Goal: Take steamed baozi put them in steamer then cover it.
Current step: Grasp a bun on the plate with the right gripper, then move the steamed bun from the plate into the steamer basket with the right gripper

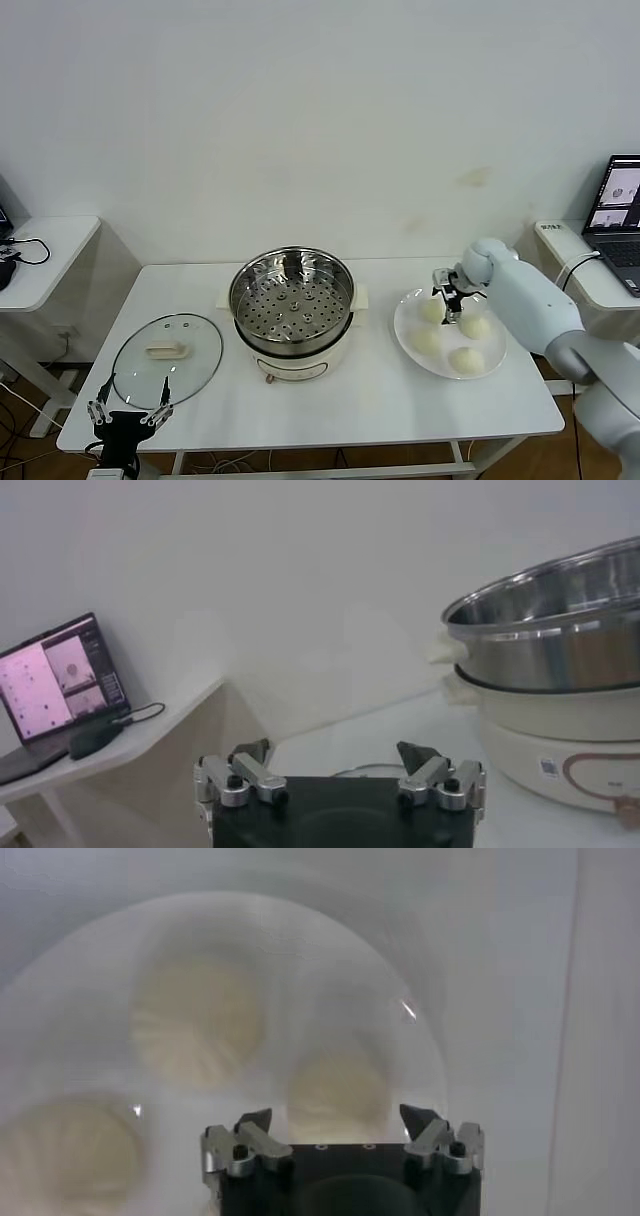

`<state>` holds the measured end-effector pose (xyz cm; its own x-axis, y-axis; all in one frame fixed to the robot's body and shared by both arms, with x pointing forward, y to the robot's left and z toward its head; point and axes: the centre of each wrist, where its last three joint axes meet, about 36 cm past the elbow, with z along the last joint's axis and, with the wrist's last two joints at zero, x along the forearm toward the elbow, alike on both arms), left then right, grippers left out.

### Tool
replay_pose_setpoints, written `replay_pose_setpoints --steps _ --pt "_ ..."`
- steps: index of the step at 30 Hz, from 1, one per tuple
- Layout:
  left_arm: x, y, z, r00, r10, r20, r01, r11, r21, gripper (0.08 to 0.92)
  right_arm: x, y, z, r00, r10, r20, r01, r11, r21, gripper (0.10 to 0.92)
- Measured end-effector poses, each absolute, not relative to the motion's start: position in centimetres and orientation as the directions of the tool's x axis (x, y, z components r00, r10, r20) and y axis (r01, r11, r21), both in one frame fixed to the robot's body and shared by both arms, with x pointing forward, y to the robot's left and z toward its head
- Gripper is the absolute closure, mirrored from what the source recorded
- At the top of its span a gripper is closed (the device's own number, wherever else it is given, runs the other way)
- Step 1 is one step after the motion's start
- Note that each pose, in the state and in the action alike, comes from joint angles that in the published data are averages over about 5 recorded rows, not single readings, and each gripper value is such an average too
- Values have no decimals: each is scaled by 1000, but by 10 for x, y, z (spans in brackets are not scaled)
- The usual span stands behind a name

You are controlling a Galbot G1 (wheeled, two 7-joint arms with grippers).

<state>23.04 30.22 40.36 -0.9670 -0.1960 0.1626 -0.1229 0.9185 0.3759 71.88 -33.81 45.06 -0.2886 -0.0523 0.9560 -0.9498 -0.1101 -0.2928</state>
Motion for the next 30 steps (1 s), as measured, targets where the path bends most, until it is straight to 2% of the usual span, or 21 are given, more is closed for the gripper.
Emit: replay_pose_setpoints --steps 19,30 --pt "229 301 405 -968 -198 156 -128 919 373 177 724 -334 443 -282 -41 959 -954 -99 -284 410" --pt "228 299 406 -969 -195 152 -127 919 372 177 721 -343 471 -288 -52 956 -951 -99 -292 445"
